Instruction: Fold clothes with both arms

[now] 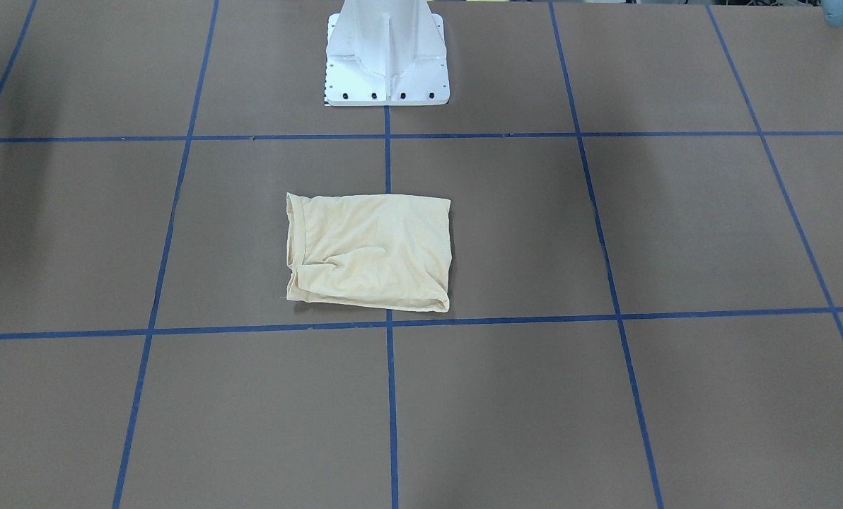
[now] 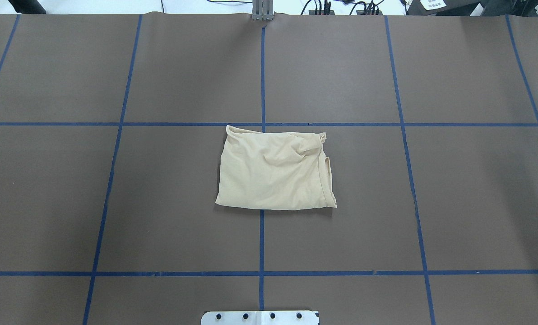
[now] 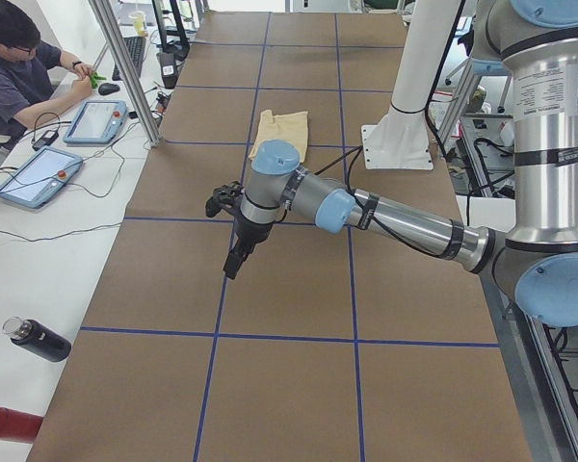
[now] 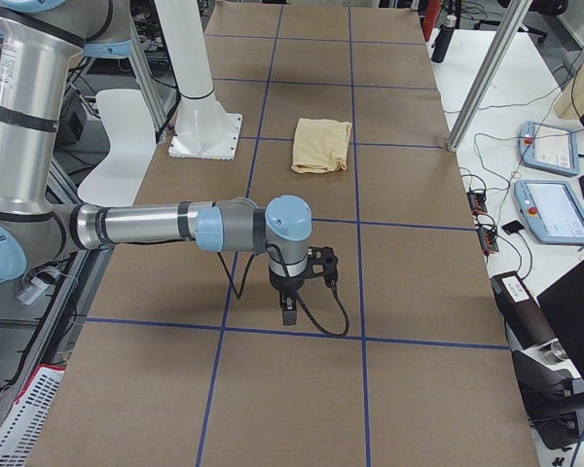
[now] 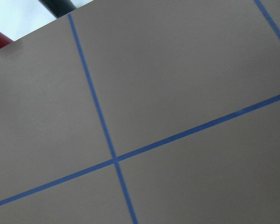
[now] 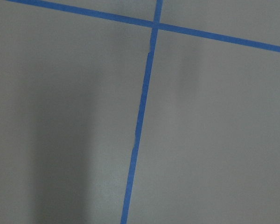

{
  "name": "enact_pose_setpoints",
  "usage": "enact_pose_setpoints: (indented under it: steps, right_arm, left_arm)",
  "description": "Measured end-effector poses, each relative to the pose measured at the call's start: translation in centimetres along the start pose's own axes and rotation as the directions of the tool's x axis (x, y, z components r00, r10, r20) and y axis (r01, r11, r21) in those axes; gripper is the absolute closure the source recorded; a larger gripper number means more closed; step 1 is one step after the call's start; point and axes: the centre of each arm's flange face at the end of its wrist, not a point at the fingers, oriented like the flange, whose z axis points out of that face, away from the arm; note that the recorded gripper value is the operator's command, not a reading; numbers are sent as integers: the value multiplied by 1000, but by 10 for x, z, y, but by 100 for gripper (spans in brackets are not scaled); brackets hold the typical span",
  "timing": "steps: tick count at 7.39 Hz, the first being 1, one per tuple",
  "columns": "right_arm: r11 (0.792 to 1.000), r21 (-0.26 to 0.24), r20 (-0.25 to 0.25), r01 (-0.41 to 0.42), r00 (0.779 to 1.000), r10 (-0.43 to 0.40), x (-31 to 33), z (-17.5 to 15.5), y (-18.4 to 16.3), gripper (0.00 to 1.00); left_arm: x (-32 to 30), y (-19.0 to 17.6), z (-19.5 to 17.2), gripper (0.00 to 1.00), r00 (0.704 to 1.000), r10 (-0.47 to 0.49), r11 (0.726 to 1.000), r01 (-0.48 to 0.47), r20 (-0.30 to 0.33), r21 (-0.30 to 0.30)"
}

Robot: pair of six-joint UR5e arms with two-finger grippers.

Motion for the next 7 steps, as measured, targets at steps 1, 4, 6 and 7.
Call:
enact_pose_setpoints:
  steps: [1,4,6,7]
  right_arm:
    - [1000,1,0,0,1000,0,0,0,-1,0]
    - [1000,1,2,-1,1000,1,0,0,-2,0]
    - [1000,0,4,-1,1000,1,0,0,-1,0]
    - [1000,0,5,-1,1000,1,0,0,-1,0]
  left_arm:
    - [-37,20,11,0,1000,-2,1000,2,6,-29]
    - [-97,99,49,0,980,-120,987,101,-160,-122]
    - [-94,110,47,0,962,-200,967,164,-186,-194]
    - [-86,105,39,0,959,-212,961,170,-189,-217]
